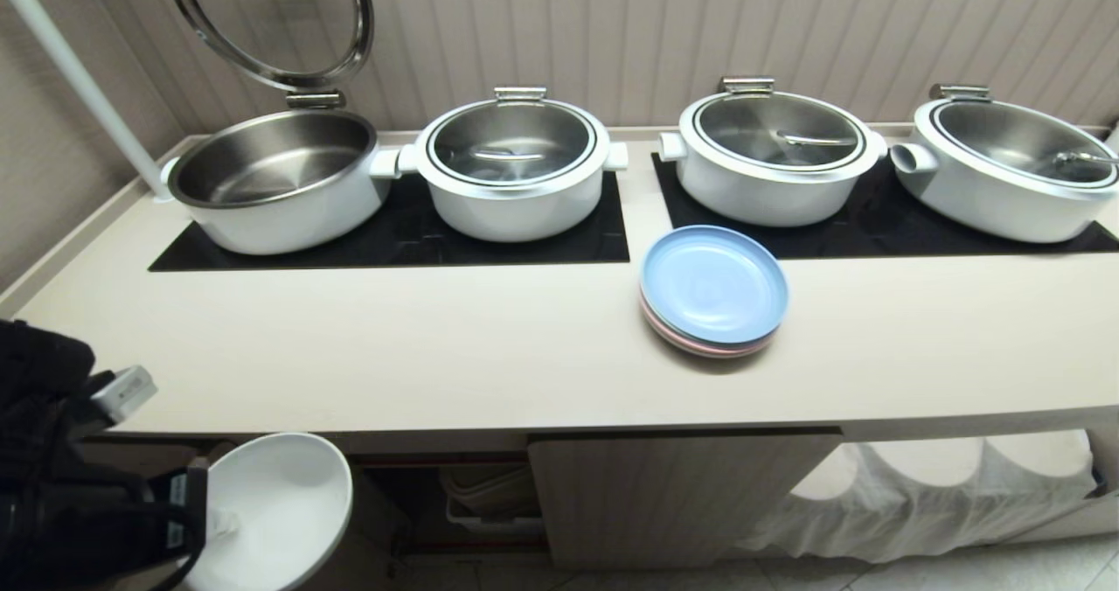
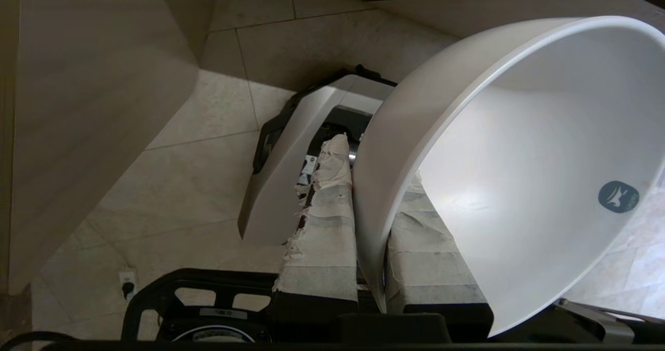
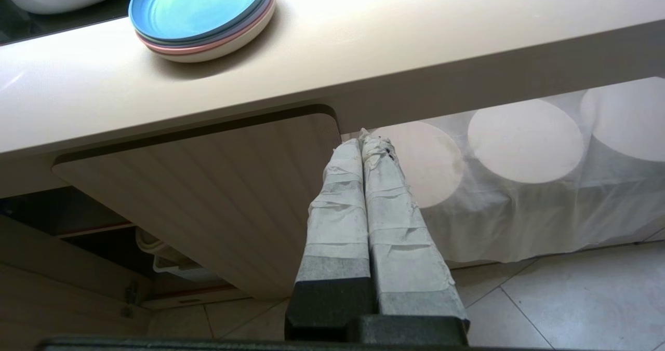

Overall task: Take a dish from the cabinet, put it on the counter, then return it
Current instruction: Put it back into the cabinet

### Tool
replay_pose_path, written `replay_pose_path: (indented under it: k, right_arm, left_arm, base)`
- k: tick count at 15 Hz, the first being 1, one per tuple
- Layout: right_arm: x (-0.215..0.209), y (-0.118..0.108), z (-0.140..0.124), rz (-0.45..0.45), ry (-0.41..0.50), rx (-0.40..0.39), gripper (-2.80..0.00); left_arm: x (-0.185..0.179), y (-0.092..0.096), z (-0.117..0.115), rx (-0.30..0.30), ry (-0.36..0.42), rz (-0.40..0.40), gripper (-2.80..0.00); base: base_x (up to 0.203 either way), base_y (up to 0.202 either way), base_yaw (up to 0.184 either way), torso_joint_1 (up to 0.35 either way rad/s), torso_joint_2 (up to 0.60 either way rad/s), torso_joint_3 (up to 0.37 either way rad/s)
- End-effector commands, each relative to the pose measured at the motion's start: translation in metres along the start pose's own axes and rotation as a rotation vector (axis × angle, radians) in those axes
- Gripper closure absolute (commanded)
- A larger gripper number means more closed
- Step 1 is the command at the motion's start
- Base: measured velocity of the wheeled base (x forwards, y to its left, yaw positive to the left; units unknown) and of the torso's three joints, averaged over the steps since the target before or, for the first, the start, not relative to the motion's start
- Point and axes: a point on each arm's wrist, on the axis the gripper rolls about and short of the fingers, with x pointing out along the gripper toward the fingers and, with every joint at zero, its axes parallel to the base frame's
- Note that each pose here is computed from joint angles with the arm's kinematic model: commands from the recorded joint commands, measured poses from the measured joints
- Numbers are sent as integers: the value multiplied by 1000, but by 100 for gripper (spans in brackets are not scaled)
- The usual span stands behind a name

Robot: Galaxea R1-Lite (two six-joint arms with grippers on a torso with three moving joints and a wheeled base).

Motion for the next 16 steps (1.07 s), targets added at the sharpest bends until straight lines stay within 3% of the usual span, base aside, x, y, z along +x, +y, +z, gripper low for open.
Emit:
replay_pose_path:
  k: [1,8,16]
  right_arm:
    - [0,0,0,0,1,1,0]
    - [0,0,0,0,1,1,0]
    - [0,0,0,0,1,1,0]
  left_arm:
    - [-8,8,-12,-17,-25,0,0]
    - [-16,22,-38,-40,-53,2,0]
    - [-23,39,-74,-8,-63,6,0]
  base:
    - [0,0,0,0,0,0]
    - [0,0,0,0,0,0]
    - [0,0,0,0,0,0]
